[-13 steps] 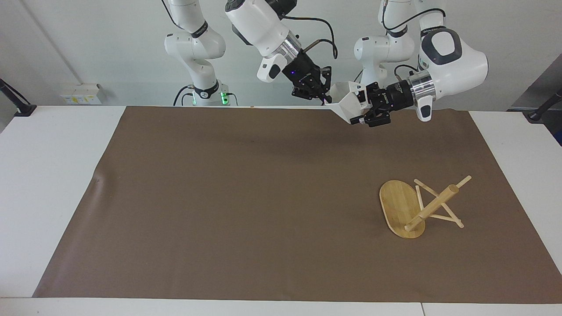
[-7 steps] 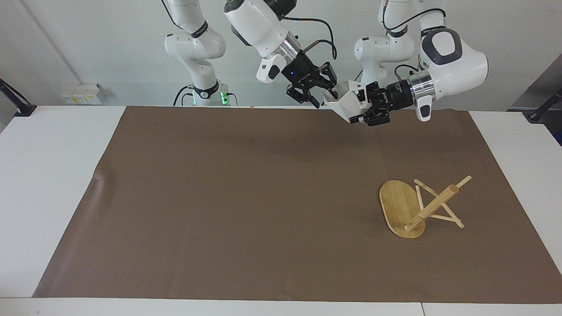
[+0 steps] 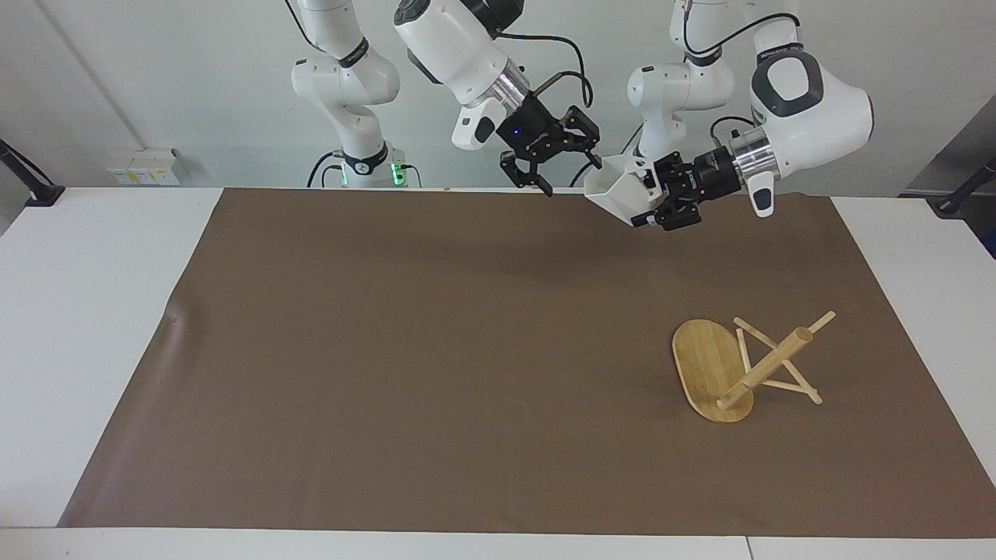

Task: Hang cup on rack
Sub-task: 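Lift the cup toward the mug tree while the right gripper withdraws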

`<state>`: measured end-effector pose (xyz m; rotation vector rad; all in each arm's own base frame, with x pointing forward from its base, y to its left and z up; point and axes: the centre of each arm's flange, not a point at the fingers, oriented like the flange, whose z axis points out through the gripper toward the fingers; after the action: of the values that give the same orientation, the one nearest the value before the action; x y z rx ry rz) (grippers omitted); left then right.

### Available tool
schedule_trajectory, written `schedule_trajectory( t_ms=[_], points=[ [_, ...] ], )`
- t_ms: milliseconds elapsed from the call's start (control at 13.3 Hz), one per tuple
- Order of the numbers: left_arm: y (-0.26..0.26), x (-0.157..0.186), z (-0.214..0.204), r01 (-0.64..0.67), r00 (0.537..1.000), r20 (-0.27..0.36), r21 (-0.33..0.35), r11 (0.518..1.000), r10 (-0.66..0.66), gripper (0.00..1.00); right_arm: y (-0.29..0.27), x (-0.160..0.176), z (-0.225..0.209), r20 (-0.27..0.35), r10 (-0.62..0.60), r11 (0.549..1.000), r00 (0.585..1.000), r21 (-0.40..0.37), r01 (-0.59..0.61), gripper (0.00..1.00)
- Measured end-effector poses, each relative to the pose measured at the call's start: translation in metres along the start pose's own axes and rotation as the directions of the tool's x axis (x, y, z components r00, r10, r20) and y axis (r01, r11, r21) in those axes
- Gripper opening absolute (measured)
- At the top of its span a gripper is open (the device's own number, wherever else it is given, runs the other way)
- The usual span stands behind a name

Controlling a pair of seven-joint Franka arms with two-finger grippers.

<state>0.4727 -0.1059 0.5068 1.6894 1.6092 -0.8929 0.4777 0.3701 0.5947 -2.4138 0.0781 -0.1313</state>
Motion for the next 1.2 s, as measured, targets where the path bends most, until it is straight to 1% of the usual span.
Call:
schedule_trajectory(
  t_ms=[150,225,300,375,450,599,824,899,1049,1124,1199],
  points=[
    [-0.001,0.008,-0.004,0.039,0.998,-0.05,0.007,0.999,-0.039,0.69,0.001,0.001,-0.001,-0.002,-0.001,1.0,1.0,0.0,0.001,1.0],
    [-0.001,0.012,-0.005,0.082,0.992,-0.094,0.01,0.997,-0.08,0.69,0.003,0.004,-0.002,-0.007,0.002,1.0,1.0,-0.002,-0.002,1.0],
    [0.0,0.017,-0.007,0.138,0.981,-0.135,-0.011,0.99,-0.138,0.69,0.008,0.009,-0.006,-0.017,0.005,1.0,1.0,-0.008,-0.005,1.0],
    [0.005,0.021,-0.01,0.212,0.963,-0.157,-0.066,0.975,-0.22,0.69,0.015,0.017,-0.012,-0.034,0.009,1.0,0.999,-0.019,-0.01,1.0],
    [0.01,0.025,-0.013,0.283,0.939,-0.165,-0.131,0.95,-0.302,0.69,0.025,0.026,-0.018,-0.054,0.018,0.999,0.998,-0.031,-0.019,1.0],
    [0.018,0.032,-0.017,0.387,0.893,-0.145,-0.239,0.891,-0.427,0.69,0.045,0.046,-0.034,-0.092,0.048,0.998,0.995,-0.04,-0.051,1.0],
    [0.029,0.042,-0.02,0.47,0.839,-0.094,-0.371,0.801,-0.536,0.69,0.078,0.074,-0.059,-0.147,0.094,0.993,0.985,-0.052,-0.103,1.0],
    [0.033,0.046,-0.016,0.482,0.828,-0.084,-0.398,0.78,-0.555,0.69,0.09,0.082,-0.067,-0.169,0.084,0.992,0.982,-0.08,-0.099,1.0],
    [0.043,0.05,-0.001,0.489,0.816,-0.075,-0.439,0.754,-0.574,0.69,0.115,0.095,-0.08,-0.206,0.009,0.982,0.979,-0.185,-0.048,1.0],
    [0.047,0.052,0.006,0.489,0.812,-0.072,-0.458,0.743,-0.579,0.69,0.128,0.1,-0.084,-0.21,-0.03,0.97,0.977,-0.243,-0.022,1.0],
    [0.051,0.055,0.01,0.488,0.81,-0.07,-0.47,0.735,-0.583,0.69,0.14,0.103,-0.089,-0.2,-0.063,0.955,0.978,-0.296,0.0,1.0]
  ],
)
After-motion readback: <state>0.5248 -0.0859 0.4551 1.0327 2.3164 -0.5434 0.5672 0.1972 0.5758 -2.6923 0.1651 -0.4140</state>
